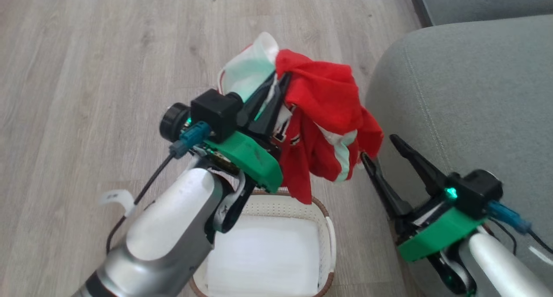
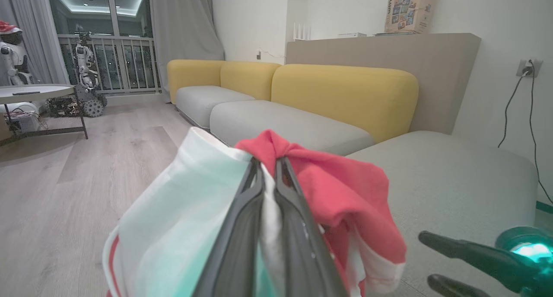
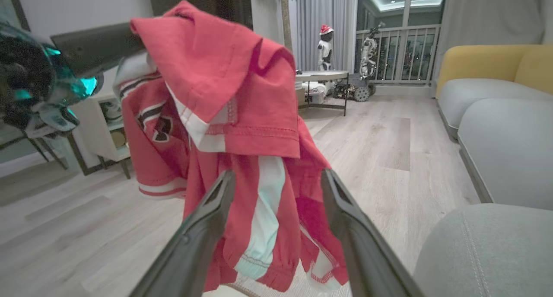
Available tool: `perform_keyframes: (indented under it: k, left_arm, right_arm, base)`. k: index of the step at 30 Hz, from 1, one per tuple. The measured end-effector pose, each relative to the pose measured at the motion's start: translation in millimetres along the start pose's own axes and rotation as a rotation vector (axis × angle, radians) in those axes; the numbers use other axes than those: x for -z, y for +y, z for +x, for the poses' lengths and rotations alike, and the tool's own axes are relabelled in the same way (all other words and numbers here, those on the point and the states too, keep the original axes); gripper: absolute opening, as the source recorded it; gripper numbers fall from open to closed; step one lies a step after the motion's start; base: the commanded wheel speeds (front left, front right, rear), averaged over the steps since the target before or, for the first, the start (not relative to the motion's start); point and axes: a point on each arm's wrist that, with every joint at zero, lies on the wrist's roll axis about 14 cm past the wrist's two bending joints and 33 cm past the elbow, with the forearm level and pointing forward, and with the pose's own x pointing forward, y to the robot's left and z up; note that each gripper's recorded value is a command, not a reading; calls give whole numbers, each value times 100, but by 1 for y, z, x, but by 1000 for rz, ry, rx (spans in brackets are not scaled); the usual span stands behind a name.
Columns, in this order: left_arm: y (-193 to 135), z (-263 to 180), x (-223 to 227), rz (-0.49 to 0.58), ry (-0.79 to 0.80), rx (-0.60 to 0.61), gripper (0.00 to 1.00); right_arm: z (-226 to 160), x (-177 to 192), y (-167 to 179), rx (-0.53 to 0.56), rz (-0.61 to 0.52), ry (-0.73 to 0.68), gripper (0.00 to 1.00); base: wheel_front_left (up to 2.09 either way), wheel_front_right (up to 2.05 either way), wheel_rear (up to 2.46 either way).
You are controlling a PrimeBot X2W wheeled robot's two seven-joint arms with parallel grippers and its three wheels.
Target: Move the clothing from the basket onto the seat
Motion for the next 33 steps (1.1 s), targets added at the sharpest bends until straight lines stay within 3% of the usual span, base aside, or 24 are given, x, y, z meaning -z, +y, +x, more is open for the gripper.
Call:
perform_keyframes:
  k: [16, 27, 28, 29, 30, 33]
  left_arm:
    - [-29, -13, -2, -27, 3, 72, 0]
    - [-26, -23, 4, -46, 29, 52, 0]
    - [-25, -24, 6, -45, 34, 48, 0]
    - [-24, -24, 7, -47, 36, 44, 0]
    - [-23, -24, 8, -51, 39, 42, 0]
    - [-23, -24, 8, -52, 40, 40, 0]
  right_arm:
    - [38, 43, 28, -183, -15, 166, 100]
    - [62, 47, 56, -262, 8, 170, 100]
    - [62, 47, 57, -264, 9, 171, 87]
    - [62, 47, 57, -265, 9, 171, 49]
    - [62, 47, 57, -265, 9, 171, 4]
    - [62, 46, 56, -261, 9, 168, 0]
  base:
    - [0, 0, 0]
    - [0, 0, 0]
    - [0, 0, 0]
    - [0, 0, 0]
    - [0, 0, 0]
    - [0, 0, 0]
